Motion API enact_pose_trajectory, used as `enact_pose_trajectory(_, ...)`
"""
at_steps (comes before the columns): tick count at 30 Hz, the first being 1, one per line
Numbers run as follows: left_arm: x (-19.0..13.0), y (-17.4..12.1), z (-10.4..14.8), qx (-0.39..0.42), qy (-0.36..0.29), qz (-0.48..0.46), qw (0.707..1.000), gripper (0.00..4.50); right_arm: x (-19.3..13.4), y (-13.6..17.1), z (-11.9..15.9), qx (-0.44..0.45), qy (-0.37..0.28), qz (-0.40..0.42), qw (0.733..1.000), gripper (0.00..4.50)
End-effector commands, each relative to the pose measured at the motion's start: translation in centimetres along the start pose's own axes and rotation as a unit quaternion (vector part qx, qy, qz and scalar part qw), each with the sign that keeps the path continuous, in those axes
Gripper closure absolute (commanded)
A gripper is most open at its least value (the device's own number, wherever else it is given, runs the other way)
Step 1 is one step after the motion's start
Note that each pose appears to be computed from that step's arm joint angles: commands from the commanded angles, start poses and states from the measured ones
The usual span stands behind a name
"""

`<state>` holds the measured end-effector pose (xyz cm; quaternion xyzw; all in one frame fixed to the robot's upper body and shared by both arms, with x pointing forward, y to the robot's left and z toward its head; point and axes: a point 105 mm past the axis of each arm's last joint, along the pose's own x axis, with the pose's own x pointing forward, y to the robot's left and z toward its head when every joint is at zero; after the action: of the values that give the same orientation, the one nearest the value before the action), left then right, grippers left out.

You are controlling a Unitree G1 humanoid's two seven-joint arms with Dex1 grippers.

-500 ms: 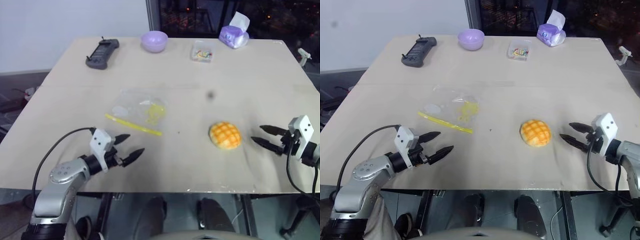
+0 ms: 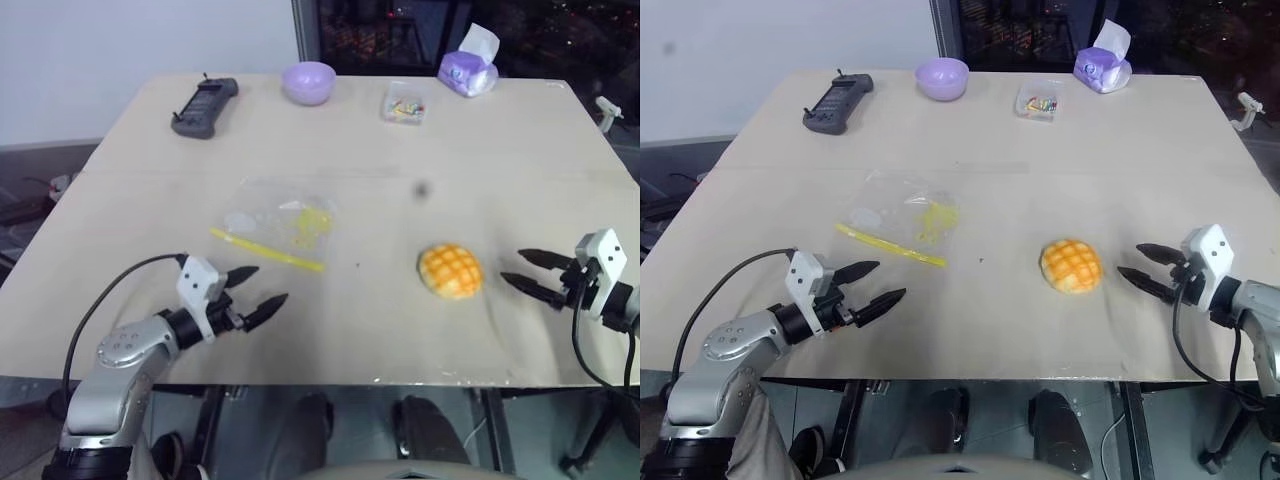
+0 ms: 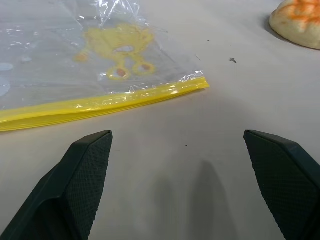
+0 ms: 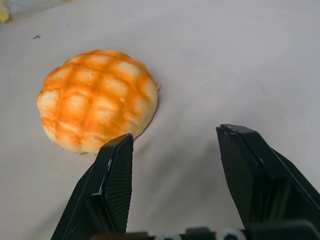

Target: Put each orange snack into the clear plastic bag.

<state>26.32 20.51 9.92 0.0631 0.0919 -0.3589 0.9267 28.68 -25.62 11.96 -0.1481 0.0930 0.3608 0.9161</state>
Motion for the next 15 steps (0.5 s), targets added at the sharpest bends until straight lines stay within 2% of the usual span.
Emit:
enact_pose_trajectory(1, -0.2, 0.0, 1.5, 0.025, -0.022, 0.000, 0.999, 0.03, -0.7, -0.6, 1.6, -0.023, -0.016, -0.011, 1.000, 1.63)
enact_pose_trajectory(10, -0.2, 0.0, 1.6, 0.028, -0.021, -0.002, 0.999, 0.03, -0.5, -0.1, 1.9, -0.025, -0.021, -0.004, 0.999, 1.63)
enact_pose_trajectory(15, -0.1, 0.5, 2.1, 0.032, -0.029, 0.009, 0.999, 0.03, 0.2, 0.7, 3.9, -0.027, -0.053, 0.015, 0.998, 1.63)
